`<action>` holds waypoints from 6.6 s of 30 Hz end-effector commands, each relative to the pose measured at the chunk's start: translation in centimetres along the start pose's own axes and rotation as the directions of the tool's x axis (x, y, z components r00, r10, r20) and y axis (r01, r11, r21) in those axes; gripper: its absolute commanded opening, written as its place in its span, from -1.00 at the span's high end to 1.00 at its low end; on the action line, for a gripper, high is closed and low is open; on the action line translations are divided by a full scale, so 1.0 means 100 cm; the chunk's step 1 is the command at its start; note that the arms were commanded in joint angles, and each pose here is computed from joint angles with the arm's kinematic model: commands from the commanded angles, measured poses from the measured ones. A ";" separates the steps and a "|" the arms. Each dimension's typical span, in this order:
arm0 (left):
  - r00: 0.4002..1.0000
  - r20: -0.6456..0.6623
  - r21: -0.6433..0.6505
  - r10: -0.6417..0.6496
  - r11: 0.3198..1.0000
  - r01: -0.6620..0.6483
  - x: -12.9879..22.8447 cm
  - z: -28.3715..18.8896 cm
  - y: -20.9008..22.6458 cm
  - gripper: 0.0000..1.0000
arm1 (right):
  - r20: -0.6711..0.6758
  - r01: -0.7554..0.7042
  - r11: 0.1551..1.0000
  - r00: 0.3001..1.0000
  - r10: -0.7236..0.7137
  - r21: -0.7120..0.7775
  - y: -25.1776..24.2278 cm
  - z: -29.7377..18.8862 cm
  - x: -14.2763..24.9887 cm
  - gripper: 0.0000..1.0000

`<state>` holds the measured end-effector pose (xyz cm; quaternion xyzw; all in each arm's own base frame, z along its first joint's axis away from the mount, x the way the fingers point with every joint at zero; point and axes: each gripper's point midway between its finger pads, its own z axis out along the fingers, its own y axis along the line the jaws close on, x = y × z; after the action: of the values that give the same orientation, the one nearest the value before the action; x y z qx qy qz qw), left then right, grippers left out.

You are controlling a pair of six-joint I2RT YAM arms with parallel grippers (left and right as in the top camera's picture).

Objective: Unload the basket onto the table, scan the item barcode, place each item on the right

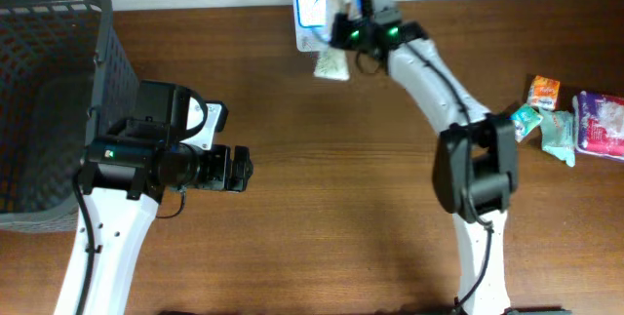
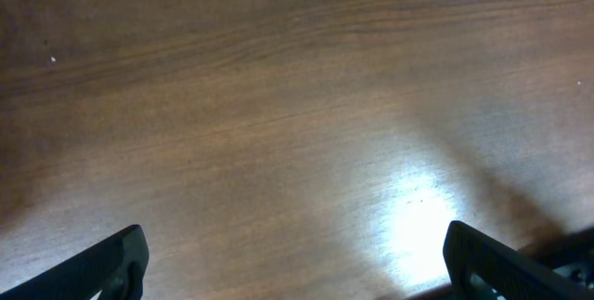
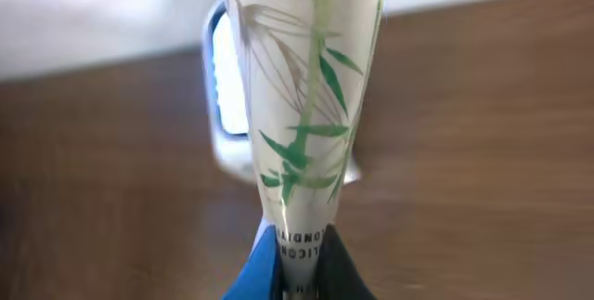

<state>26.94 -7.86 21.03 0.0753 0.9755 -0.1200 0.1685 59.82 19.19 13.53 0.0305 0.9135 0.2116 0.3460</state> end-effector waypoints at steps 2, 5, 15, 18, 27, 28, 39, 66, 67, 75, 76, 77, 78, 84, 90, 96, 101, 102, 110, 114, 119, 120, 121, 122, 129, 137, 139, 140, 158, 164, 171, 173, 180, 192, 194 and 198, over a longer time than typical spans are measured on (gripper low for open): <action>1.000 0.007 0.004 0.027 1.000 -0.027 -0.001 -0.002 -0.002 -0.98 | 0.103 -0.165 0.972 0.983 0.149 0.168 -0.111 -0.105 -0.075 0.92; 1.000 0.007 0.004 0.027 1.000 -0.027 -0.001 -0.002 -0.002 -0.98 | 0.033 -0.356 0.778 0.917 0.398 0.517 -0.266 -0.176 -0.021 0.92; 1.000 0.007 0.004 0.027 1.000 -0.027 -0.001 -0.002 -0.002 -0.98 | -0.061 -0.310 0.604 0.856 0.513 0.734 -0.381 -0.266 0.044 0.65; 1.000 0.007 0.004 0.027 1.000 -0.027 -0.001 -0.002 -0.002 -0.99 | -0.105 -0.313 0.616 0.832 0.545 0.723 -0.371 -0.266 0.055 0.37; 1.000 0.007 0.004 0.027 1.000 -0.027 -0.001 -0.002 -0.002 -0.99 | -0.094 -0.359 0.788 0.882 0.461 0.500 -0.217 -0.357 0.029 -0.07; 1.000 0.007 0.004 0.027 1.000 -0.027 -0.001 -0.002 -0.002 -0.98 | -0.087 -0.306 0.827 0.917 0.390 0.472 -0.183 -0.373 0.026 -0.05; 1.000 0.007 0.004 0.027 1.000 -0.027 -0.001 -0.002 -0.002 -0.99 | -0.096 0.082 0.947 0.994 -0.054 0.311 -0.052 -0.427 0.148 -0.64; 1.000 0.007 0.004 0.027 1.000 -0.027 -0.001 -0.002 -0.002 -0.98 | 0.033 0.309 0.920 0.945 -0.326 0.243 -0.060 -0.411 0.195 -0.97; 1.000 0.007 0.004 0.027 1.000 -0.027 -0.001 -0.002 -0.002 -0.98 | 0.052 0.327 0.915 0.936 -0.348 0.235 -0.065 -0.393 0.194 -0.97; 1.000 0.007 0.004 0.027 1.000 -0.027 -0.001 -0.002 -0.002 -0.98 | 0.412 0.374 0.897 0.797 -0.441 0.237 -0.086 -0.332 0.218 -0.97; 1.000 0.007 0.004 0.027 1.000 -0.027 -0.001 -0.002 -0.002 -0.99 | 0.433 0.376 0.895 0.784 -0.445 0.240 -0.087 -0.329 0.218 -0.97; 1.000 0.007 0.004 0.027 1.000 -0.027 -0.001 -0.002 -0.002 -0.98 | 0.461 0.378 0.893 0.765 -0.450 0.244 -0.089 -0.325 0.220 -0.97; 1.000 0.007 0.004 0.027 1.000 -0.027 -0.001 -0.002 -0.002 -0.98 | 0.477 0.379 0.891 0.753 -0.453 0.248 -0.091 -0.321 0.224 -0.97; 1.000 0.007 0.004 0.027 1.000 -0.027 -0.001 -0.002 -0.002 -0.99 | 0.539 0.350 0.891 0.710 -0.453 0.288 -0.105 -0.316 0.226 -0.97; 1.000 0.007 0.004 0.027 1.000 -0.027 -0.001 -0.002 -0.002 -0.98 | 0.615 0.161 0.935 0.716 -0.331 0.316 -0.131 -0.313 0.218 -0.97; 1.000 0.007 0.004 0.027 1.000 -0.027 -0.001 -0.002 -0.002 -0.98 | 0.658 0.151 0.933 0.672 -0.339 0.327 -0.133 -0.315 0.212 -0.97; 1.000 0.007 0.004 0.027 1.000 -0.027 -0.001 -0.002 -0.002 -0.98 | 0.644 0.126 0.929 0.688 -0.335 0.349 -0.142 -0.314 0.214 -0.97; 1.000 0.007 0.004 0.027 1.000 -0.027 -0.001 -0.002 -0.002 -0.98 | 0.644 0.123 0.928 0.688 -0.336 0.352 -0.143 -0.315 0.214 -0.97; 1.000 0.007 0.004 0.027 1.000 -0.027 -0.001 -0.002 -0.002 -0.98 | 0.610 0.189 0.895 0.674 -0.417 0.403 -0.142 -0.314 0.214 -0.97; 1.000 0.007 0.004 0.027 1.000 -0.027 -0.001 -0.002 -0.002 -0.99 | 0.610 0.189 0.895 0.674 -0.417 0.404 -0.142 -0.314 0.214 -0.97; 1.000 0.007 0.004 0.027 1.000 -0.027 -0.001 -0.002 -0.002 -0.99 | 0.610 0.189 0.895 0.673 -0.417 0.404 -0.142 -0.314 0.214 -0.98; 1.000 0.007 0.004 0.027 1.000 -0.027 -0.001 -0.002 -0.002 -0.99 | 0.610 0.189 0.895 0.673 -0.417 0.404 -0.142 -0.314 0.214 -0.97; 1.000 0.007 0.004 0.027 1.000 -0.027 -0.001 -0.002 -0.002 -0.99 | 0.610 0.189 0.895 0.673 -0.417 0.404 -0.142 -0.314 0.214 -0.97; 1.000 0.007 0.004 0.027 1.000 -0.027 -0.001 -0.002 -0.002 -0.98 | 0.610 0.189 0.895 0.673 -0.417 0.404 -0.142 -0.314 0.214 -0.97; 0.999 -0.019 0.001 0.026 1.000 -0.026 0.005 -0.001 -0.001 -0.98 | 0.610 0.189 0.895 0.674 -0.417 0.404 -0.142 -0.314 0.214 -0.97; 0.940 0.326 0.033 0.097 0.993 -0.114 0.038 -0.002 -0.007 -0.98 | 0.610 0.189 0.895 0.674 -0.417 0.404 -0.142 -0.314 0.214 -0.97; 0.844 0.519 0.044 0.135 0.982 -0.184 0.055 0.006 -0.011 -0.99 | 0.610 0.189 0.895 0.673 -0.417 0.404 -0.142 -0.314 0.214 -0.97; 0.796 0.587 0.036 0.149 0.977 -0.209 0.060 0.007 -0.011 -0.98 | 0.610 0.189 0.895 0.674 -0.417 0.404 -0.142 -0.314 0.214 -0.97; 0.372 0.907 -0.164 0.195 0.980 -0.114 0.044 0.020 0.037 -0.98 | 0.610 0.189 0.895 0.673 -0.417 0.404 -0.142 -0.314 0.214 -0.97; 0.384 0.904 -0.214 0.190 0.977 0.020 0.044 0.017 0.065 -0.98 | 0.610 0.189 0.895 0.673 -0.417 0.404 -0.142 -0.314 0.214 -0.97; 0.400 0.912 -0.180 0.089 0.964 0.196 0.051 0.018 0.095 -0.98 | 0.610 0.189 0.895 0.674 -0.417 0.404 -0.142 -0.314 0.214 -0.97; 0.406 0.906 -0.211 0.119 0.959 0.191 0.051 0.018 0.097 -0.98 | 0.610 0.189 0.895 0.674 -0.417 0.404 -0.142 -0.314 0.214 -0.98; 0.418 0.890 -0.257 0.181 0.957 0.133 0.050 0.020 0.089 -0.98 | 0.610 0.189 0.895 0.673 -0.417 0.404 -0.142 -0.314 0.214 -0.97; 0.417 0.891 -0.255 0.181 0.958 0.129 0.050 0.020 0.088 -0.98 | 0.610 0.189 0.895 0.673 -0.417 0.404 -0.142 -0.314 0.214 -0.97; 0.417 0.891 -0.255 0.181 0.958 0.129 0.050 0.020 0.088 -0.98 | 0.610 0.189 0.895 0.673 -0.417 0.404 -0.142 -0.314 0.214 -0.98; 0.417 0.891 -0.255 0.181 0.958 0.129 0.050 0.020 0.088 -0.98 | 0.610 0.189 0.895 0.673 -0.417 0.404 -0.142 -0.314 0.214 -0.97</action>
<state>24.59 0.64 15.82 -0.0172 0.7346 -0.0027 0.6783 24.59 -0.58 15.93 0.0004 0.7326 -0.0165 0.6805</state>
